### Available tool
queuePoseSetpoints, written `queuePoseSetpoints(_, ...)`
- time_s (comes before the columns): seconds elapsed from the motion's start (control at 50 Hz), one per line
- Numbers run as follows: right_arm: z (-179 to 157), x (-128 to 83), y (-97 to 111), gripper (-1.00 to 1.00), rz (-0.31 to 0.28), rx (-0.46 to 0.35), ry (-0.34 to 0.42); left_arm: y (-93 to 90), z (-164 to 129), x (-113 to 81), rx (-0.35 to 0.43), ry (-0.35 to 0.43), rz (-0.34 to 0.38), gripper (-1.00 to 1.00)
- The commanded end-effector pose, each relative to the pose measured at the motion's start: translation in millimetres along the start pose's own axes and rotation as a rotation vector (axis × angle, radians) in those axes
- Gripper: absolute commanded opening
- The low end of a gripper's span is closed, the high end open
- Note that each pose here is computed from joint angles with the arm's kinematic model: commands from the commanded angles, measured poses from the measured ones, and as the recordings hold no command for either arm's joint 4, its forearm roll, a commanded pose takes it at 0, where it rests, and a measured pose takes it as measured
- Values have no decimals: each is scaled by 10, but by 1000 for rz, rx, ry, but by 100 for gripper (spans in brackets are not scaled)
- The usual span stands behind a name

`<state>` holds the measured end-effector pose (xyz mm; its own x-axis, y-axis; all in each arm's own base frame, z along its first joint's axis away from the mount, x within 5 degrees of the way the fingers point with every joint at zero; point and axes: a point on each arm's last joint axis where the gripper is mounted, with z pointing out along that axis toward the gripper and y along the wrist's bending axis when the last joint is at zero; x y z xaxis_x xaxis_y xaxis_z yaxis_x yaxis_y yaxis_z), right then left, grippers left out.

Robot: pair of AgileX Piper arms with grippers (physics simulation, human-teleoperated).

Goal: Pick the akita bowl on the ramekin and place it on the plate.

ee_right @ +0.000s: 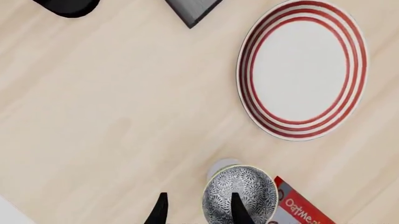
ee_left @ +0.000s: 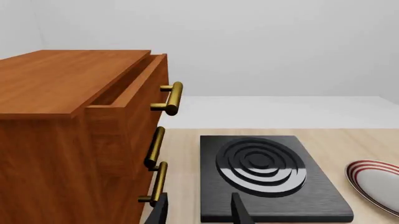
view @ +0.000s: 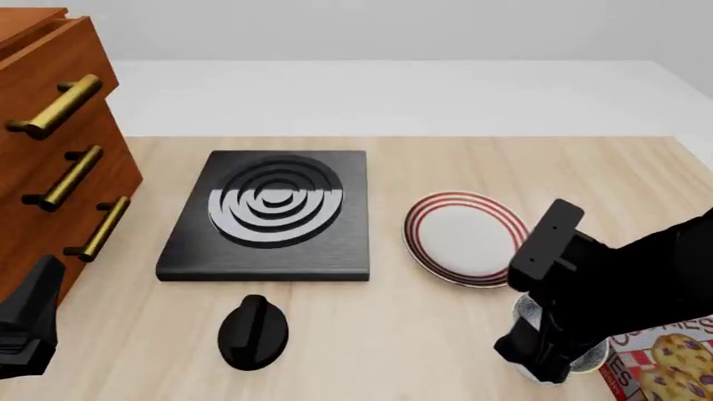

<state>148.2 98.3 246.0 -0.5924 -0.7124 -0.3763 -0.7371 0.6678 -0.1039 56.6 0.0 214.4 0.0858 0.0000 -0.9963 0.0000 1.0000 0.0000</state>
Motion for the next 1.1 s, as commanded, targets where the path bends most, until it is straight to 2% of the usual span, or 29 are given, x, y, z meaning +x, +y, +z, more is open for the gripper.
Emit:
queuePoseSetpoints(0.02, 107, 85, -19, 100, 20, 5, 16, 0, 0, 0, 0, 0, 0, 100)
queuePoseSetpoints(0.38, 257, 67, -58, 100, 8, 5, 37, 0, 0, 0, 0, 0, 0, 100)
queuePoseSetpoints(0.5, 373, 129, -16, 100, -2, -5, 52, 0, 0, 0, 0, 0, 0, 100)
queuePoseSetpoints(1.1, 572, 264, -55, 100, 19, -3, 94, 0, 0, 0, 0, 0, 0, 100)
